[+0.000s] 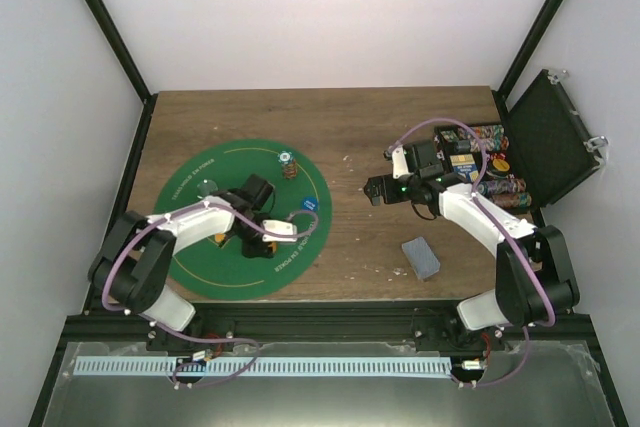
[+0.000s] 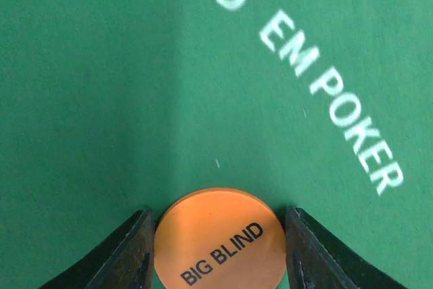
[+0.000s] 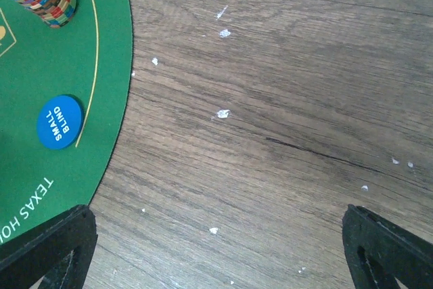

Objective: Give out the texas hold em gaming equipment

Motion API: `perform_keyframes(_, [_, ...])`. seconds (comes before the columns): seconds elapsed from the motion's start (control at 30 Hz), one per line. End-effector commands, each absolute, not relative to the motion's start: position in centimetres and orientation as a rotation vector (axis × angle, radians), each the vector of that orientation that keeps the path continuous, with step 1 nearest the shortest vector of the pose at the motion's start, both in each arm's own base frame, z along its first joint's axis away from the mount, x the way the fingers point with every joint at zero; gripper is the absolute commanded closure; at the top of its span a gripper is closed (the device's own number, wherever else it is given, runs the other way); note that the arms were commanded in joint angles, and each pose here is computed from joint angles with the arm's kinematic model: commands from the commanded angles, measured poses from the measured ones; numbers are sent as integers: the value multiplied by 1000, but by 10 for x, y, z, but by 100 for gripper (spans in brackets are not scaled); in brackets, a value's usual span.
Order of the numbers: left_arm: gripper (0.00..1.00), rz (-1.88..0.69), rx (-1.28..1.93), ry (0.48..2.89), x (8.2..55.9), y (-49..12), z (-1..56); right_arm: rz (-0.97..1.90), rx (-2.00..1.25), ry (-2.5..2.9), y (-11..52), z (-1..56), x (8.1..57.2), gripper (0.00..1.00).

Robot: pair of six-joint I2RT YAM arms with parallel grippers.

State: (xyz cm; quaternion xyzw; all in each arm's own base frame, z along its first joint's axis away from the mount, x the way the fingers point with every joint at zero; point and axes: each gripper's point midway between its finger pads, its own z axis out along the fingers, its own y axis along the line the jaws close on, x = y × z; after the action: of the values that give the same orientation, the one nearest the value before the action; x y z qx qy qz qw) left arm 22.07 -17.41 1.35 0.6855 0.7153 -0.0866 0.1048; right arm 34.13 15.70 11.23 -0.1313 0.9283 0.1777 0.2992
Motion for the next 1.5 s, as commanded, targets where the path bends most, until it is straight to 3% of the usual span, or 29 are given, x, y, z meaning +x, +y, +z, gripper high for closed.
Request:
perform_keyframes(0.0, [60,-168,2225,2401,153,-96,-9,495,-358,2415,158,130,345,0])
perform_keyframes(0.43, [58,-245,2219,2454,120,-84,3,526,-374,2409,162,134,342,0])
perform_keyframes(0.53, [49,-260,2203,2462,119,-86,4,530,-378,2408,163,135,342,0])
perform_keyframes(0.67, [28,-308,2134,2439,125,-98,21,553,-386,2402,166,142,341,0])
perform_keyframes(0.93, [1,-368,1806,2350,177,-143,112,618,-391,2378,172,162,336,0])
perform_keyframes(1.23, [1,-252,1390,2310,303,-185,197,640,-411,2355,180,186,350,0])
perform_keyframes(1.47, [0,-227,1219,2355,388,-212,186,607,-437,2377,185,185,380,0])
